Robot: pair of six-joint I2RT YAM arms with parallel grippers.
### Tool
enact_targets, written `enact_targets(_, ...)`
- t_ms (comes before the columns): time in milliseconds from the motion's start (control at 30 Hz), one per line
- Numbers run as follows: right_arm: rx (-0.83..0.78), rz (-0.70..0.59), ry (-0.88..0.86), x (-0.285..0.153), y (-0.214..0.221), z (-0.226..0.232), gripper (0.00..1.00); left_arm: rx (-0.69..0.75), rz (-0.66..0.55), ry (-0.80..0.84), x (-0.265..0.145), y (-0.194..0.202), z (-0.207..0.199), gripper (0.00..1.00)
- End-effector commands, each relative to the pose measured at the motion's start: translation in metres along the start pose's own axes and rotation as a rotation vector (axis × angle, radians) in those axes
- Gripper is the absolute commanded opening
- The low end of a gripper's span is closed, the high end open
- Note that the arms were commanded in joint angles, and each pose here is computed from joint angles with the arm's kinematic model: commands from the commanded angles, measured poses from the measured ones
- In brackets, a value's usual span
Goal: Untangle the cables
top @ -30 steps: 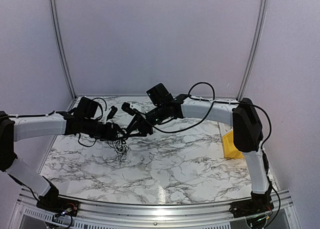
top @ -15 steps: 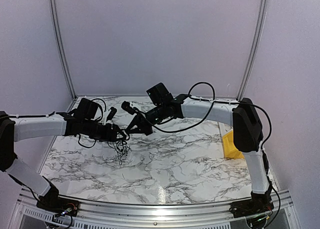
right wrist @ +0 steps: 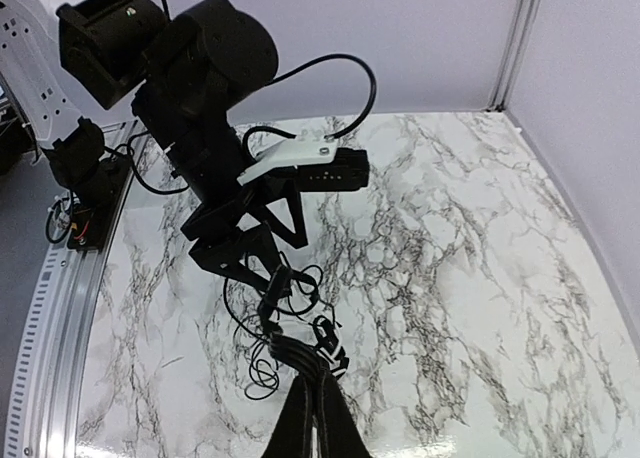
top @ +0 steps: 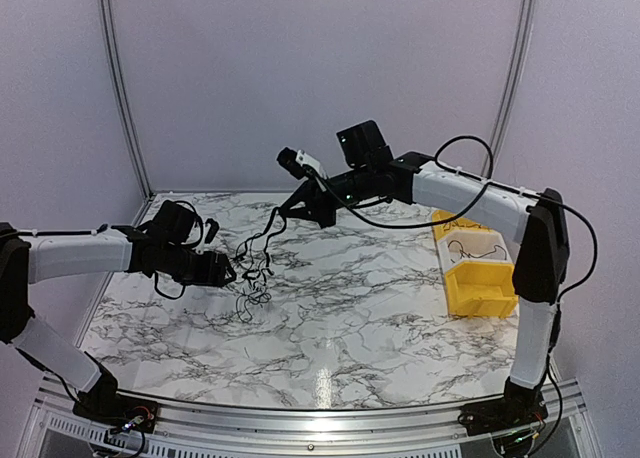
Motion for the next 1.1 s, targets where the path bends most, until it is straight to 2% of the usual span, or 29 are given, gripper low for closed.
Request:
enact_targets(0, -0.044, -0.014, 0.063, -0.037, -0.024, 0.001, 0.00, -0.054, -0.017, -0.150, -0.008, 0.003, 0.029, 0.76)
enact_targets(133, -0.074, -0.048, 0.078, -0.057, -0.050, 0.008, 0.00, -0.077, -0.035, -0.235, -0.009, 0.000, 0.043, 0.76)
enact_targets(300, -0.072, -0.070, 0.099, -0.066, -0.066, 0.009, 0.00, -0.102, -0.096, -0.236, -0.021, -0.008, 0.041, 0.76)
enact_targets(400, -0.045, -0.049, 0.113, -0.057, -0.054, 0.007, 0.00, -0.080, -0.239, -0.129, -0.050, -0.022, 0.024, 0.76)
enact_targets(533, -0.002, 0.001, 0.121, -0.034, -0.029, 0.001, 0.00, -0.031, -0.521, 0.090, -0.107, -0.038, -0.005, 0.79)
enact_targets(600, 0.016, 0.017, 0.120, -0.023, -0.022, -0.003, 0.00, -0.002, -0.605, 0.175, -0.129, -0.039, -0.016, 0.81)
enact_targets(833, 0.029, 0.004, 0.130, -0.006, -0.037, -0.009, 0.00, 0.080, -0.617, 0.349, -0.127, -0.024, -0.045, 0.78)
enact_targets(1067, 0.005, -0.041, 0.169, -0.009, -0.062, -0.008, 0.00, 0.293, -0.596, 0.412, -0.102, -0.011, -0.094, 0.74)
Point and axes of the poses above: each gripper's point midway between its finger pads, its own x axis out along the fingers, its own z axis along the line the jaws close on, y = z × x, the point moved 4 cm from there along -x, back along the fingers, and after that the axes turned 7 degrees about -x, right-handed, at the moved point
